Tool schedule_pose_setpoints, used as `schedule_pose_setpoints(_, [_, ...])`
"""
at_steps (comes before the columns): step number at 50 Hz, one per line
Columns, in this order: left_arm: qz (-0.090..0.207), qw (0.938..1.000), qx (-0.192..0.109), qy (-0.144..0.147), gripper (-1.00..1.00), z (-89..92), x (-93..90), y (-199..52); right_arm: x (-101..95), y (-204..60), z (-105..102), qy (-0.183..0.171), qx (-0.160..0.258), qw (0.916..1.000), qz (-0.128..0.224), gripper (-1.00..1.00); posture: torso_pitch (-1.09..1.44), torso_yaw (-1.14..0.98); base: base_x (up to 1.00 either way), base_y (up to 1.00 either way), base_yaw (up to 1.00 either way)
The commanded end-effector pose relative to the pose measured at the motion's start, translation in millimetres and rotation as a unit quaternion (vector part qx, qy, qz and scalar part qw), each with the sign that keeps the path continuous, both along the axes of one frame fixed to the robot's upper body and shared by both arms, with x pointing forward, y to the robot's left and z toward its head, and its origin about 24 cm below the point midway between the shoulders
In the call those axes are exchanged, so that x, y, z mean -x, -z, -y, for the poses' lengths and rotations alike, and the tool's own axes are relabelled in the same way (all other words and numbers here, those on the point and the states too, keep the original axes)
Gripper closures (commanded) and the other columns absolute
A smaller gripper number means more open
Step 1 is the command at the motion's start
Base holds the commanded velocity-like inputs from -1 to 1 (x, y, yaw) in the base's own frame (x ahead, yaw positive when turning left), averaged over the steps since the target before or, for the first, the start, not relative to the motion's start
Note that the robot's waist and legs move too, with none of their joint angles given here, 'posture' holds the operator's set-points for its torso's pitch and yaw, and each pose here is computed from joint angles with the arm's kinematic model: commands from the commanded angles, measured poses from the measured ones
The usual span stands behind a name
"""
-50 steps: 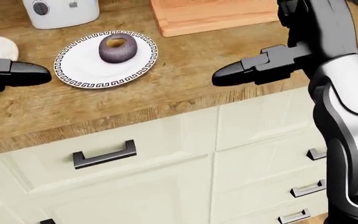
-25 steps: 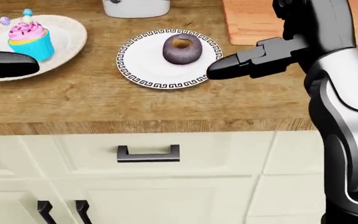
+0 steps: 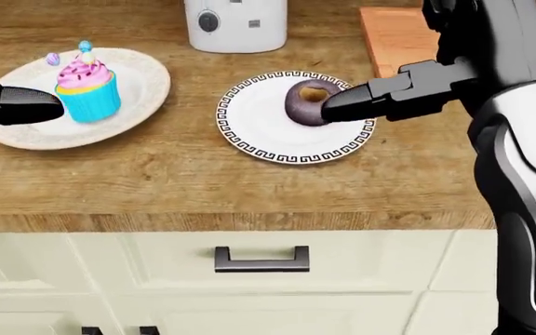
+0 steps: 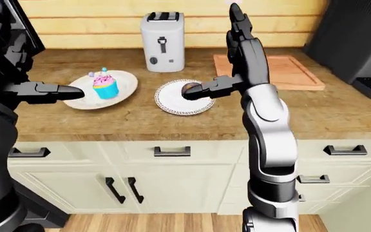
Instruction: Move the dessert items from the plate to the tray.
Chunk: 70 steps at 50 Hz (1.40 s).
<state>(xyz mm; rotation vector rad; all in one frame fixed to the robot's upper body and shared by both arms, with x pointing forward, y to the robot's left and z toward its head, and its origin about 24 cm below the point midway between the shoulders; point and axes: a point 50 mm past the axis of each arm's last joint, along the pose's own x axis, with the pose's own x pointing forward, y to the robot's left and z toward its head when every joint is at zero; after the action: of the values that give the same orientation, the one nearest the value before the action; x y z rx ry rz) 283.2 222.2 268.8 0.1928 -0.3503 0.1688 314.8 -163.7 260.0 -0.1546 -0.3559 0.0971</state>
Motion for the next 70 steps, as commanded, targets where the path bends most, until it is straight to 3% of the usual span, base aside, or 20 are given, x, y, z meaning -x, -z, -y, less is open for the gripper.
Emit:
schedule_pose_setpoints(1, [0.042, 0.9991, -0.01, 0.001, -1.0, 1.9, 5.7, -15.1, 5.9, -17.6, -0.4, -0.002, 0.0, 0.999, 0.045, -1.0, 0.0, 0.0, 0.8, -0.3, 0.0])
schedule_pose_setpoints(10, [0.046, 0.9989, -0.011, 0.0, -1.0, 1.5, 7.1, -20.0, 4.7, -19.6, -2.4, -0.003, -0.001, 0.9989, 0.046, -1.0, 0.0, 0.0, 0.85, -0.22, 0.0])
schedule_pose_setpoints(15, [0.047, 0.9988, -0.011, -0.001, -1.0, 0.8, 7.9, -21.1, 4.1, -20.2, -5.3, -0.001, 0.018, 0.9988, 0.045, -1.0, 0.0, 0.0, 0.0, 0.0, 0.0])
schedule_pose_setpoints(30, [0.046, 0.9989, -0.008, -0.004, -1.0, -0.1, 9.4, -20.2, 5.0, -23.0, -5.9, -0.006, -0.001, 0.9986, 0.053, -1.0, 0.0, 0.0, 0.0, 0.34, 0.0])
schedule_pose_setpoints(57, [0.043, 0.999, -0.009, -0.006, -1.0, -2.4, 8.7, -18.0, 2.2, -17.3, -8.1, -0.006, 0.029, 0.9986, 0.043, -1.0, 0.0, 0.0, -0.01, 0.23, 0.0])
schedule_pose_setpoints(60, [0.044, 0.999, -0.008, -0.004, -1.0, -2.0, 8.7, -18.7, 3.7, -18.4, -9.8, -0.018, 0.025, 0.9986, 0.044, -1.0, 0.0, 0.0, 0.0, 0.36, 0.0])
schedule_pose_setpoints(70, [0.043, 0.999, -0.01, -0.004, -1.0, -2.1, 9.9, -16.0, 3.1, -15.4, -7.7, -0.005, 0.027, 0.9986, 0.046, -1.0, 0.0, 0.0, 0.0, 0.14, 0.0])
